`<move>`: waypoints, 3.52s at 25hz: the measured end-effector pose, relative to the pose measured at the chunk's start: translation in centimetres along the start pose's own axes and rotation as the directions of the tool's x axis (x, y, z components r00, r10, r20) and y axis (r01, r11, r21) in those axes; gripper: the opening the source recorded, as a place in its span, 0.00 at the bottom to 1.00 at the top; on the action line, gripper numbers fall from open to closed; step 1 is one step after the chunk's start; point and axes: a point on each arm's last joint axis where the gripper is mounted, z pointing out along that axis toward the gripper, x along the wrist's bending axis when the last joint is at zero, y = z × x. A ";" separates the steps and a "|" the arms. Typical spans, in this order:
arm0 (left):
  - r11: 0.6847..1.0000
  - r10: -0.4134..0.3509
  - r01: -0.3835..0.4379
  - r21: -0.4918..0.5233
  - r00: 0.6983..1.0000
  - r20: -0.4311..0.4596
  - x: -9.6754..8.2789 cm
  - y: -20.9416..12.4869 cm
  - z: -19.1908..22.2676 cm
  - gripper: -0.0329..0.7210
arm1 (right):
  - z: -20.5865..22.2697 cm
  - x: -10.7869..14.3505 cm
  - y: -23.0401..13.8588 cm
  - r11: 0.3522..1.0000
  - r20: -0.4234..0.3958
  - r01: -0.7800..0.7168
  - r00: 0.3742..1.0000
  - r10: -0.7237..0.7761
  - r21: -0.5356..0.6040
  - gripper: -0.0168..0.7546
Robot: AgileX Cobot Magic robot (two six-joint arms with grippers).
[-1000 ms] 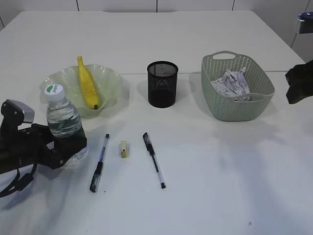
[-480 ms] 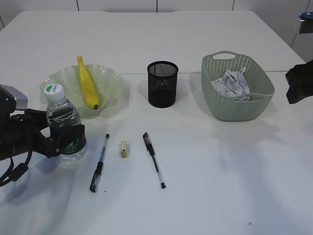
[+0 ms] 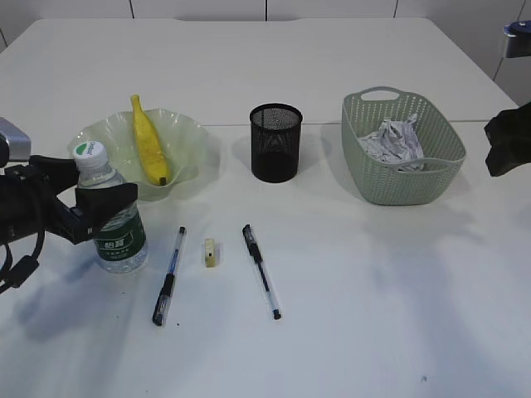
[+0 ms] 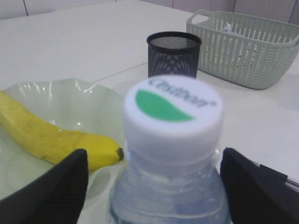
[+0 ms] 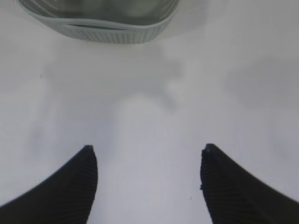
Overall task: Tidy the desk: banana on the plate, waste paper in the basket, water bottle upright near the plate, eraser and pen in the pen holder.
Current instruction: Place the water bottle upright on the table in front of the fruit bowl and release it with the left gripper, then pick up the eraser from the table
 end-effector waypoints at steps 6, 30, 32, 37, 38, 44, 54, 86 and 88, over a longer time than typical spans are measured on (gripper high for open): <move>0.999 0.019 -0.020 -0.050 0.999 -0.037 0.1 1.7 -0.4 0.87 | 0.0 0.0 0.0 1.000 0.000 0.000 1.000 0.000 0.000 0.69; 0.935 -0.124 -0.018 -0.353 0.919 -0.374 2.2 8.7 -3.7 0.85 | 0.0 0.0 -0.1 1.000 0.000 0.002 1.000 -0.002 0.008 0.69; 0.924 -0.173 -0.003 -0.383 0.890 -0.422 2.6 9.2 -4.2 0.84 | 0.0 0.0 -0.1 1.000 0.000 0.002 1.000 -0.002 0.008 0.69; 0.945 -0.226 0.061 -0.320 0.830 -0.510 3.4 9.2 -5.3 0.83 | 0.0 0.0 -0.1 1.000 -0.001 0.002 1.000 -0.002 0.009 0.69; 0.952 -0.228 0.075 -0.297 0.822 -0.522 3.4 9.1 -5.5 0.83 | 0.0 0.0 -0.1 1.000 -0.001 0.002 1.000 -0.002 0.009 0.69; 0.984 -0.172 0.113 -0.140 0.823 -0.541 2.7 9.2 -6.3 0.79 | 0.0 0.0 -0.1 1.000 -0.001 0.002 1.000 -0.002 0.012 0.69; 0.938 -0.157 0.320 0.132 0.736 -0.659 1.5 9.4 -9.2 0.74 | 0.0 0.0 -0.1 1.000 -0.001 0.002 1.000 -0.002 0.012 0.69; 0.630 -0.199 0.632 0.451 0.692 -0.694 0.1 15.4 -11.2 0.73 | -0.6 1.7 -0.5 0.991 -0.180 -0.090 0.978 0.108 0.103 0.69; 0.632 -0.199 0.631 0.449 0.692 -0.694 0.1 15.4 -11.2 0.73 | -1.1 2.4 0.0 0.993 -0.199 -0.077 0.976 0.094 0.091 0.69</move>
